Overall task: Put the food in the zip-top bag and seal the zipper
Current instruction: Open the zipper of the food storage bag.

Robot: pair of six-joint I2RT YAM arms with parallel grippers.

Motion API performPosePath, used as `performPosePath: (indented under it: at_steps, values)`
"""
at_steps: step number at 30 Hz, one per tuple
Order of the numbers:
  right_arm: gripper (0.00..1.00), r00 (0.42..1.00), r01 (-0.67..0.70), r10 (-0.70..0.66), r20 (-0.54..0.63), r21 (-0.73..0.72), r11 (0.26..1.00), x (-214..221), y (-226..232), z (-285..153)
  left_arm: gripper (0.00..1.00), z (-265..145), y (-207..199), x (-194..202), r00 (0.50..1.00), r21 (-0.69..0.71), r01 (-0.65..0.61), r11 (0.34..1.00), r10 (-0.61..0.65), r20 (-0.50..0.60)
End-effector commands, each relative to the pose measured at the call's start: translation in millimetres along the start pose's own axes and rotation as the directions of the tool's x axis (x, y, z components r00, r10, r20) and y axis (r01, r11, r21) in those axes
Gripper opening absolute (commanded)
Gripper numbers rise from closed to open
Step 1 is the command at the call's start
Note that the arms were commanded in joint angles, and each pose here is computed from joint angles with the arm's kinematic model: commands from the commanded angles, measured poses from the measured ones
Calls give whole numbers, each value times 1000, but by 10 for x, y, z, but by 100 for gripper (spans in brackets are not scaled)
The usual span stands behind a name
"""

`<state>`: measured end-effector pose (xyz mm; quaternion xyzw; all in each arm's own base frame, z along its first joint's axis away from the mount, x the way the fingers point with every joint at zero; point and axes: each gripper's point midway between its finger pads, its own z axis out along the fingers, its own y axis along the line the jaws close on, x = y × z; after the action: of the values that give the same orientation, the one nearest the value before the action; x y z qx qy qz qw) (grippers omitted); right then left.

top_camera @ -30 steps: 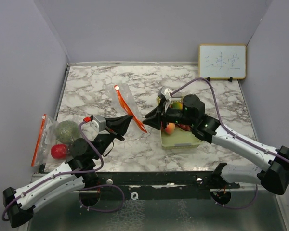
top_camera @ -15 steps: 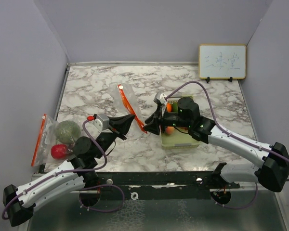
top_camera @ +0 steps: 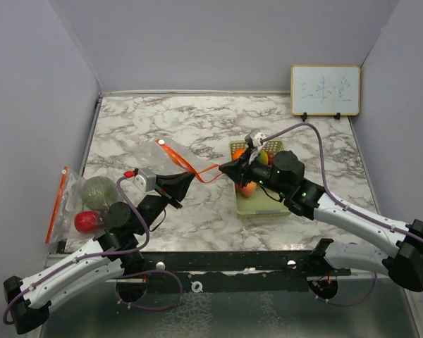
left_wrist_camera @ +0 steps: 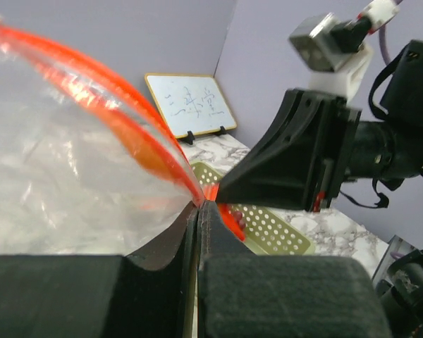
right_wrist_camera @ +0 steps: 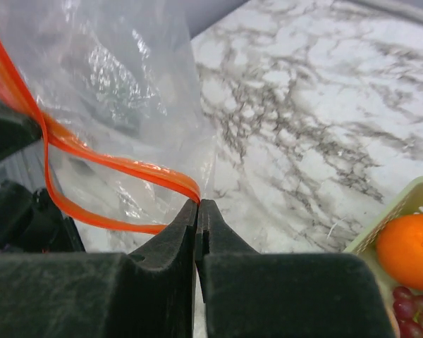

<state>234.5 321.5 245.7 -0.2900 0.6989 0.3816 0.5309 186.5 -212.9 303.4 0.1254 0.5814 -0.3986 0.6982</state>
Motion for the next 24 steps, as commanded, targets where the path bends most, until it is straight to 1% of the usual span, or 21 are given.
performPosePath:
  at_steps: [1,5,6,9,10,11,14,16,18,19,24]
  values:
    - [2,979,-78,33,200,225,971,-447,-355,-152,0,-179,168,15,998,-90,60,994,-60,3]
    - [2,981,-45,22,193,119,992,-460,-167,-91,0,-291,306,71,995,-154,98,983,-96,17]
    - [2,982,-42,25,186,89,995,-451,-117,-64,5,-302,345,97,994,-175,109,978,-107,18]
    - [2,985,-40,35,168,25,999,-410,-12,-5,27,-288,385,137,992,-200,129,971,-127,23]
    - [2,985,-41,37,167,17,999,-406,1,2,40,-269,374,146,991,-197,133,971,-132,21]
    - [2,985,-43,40,165,12,999,-404,9,9,46,-248,358,157,991,-190,136,972,-135,18]
    - [2,986,-42,42,163,0,999,-398,29,19,58,-168,299,156,990,-167,142,976,-141,16]
    - [2,986,-44,44,162,-2,999,-397,30,31,77,-113,271,123,987,-161,163,973,-160,29]
    - [2,987,-47,47,155,-1,999,-372,28,48,93,-57,212,35,982,-138,187,973,-181,54]
    - [2,987,-48,48,154,-3,999,-368,29,53,98,-29,188,-8,978,-130,204,970,-197,69]
    - [2,985,-50,51,167,-12,999,-370,46,43,99,26,171,-62,952,-122,296,947,-281,122]
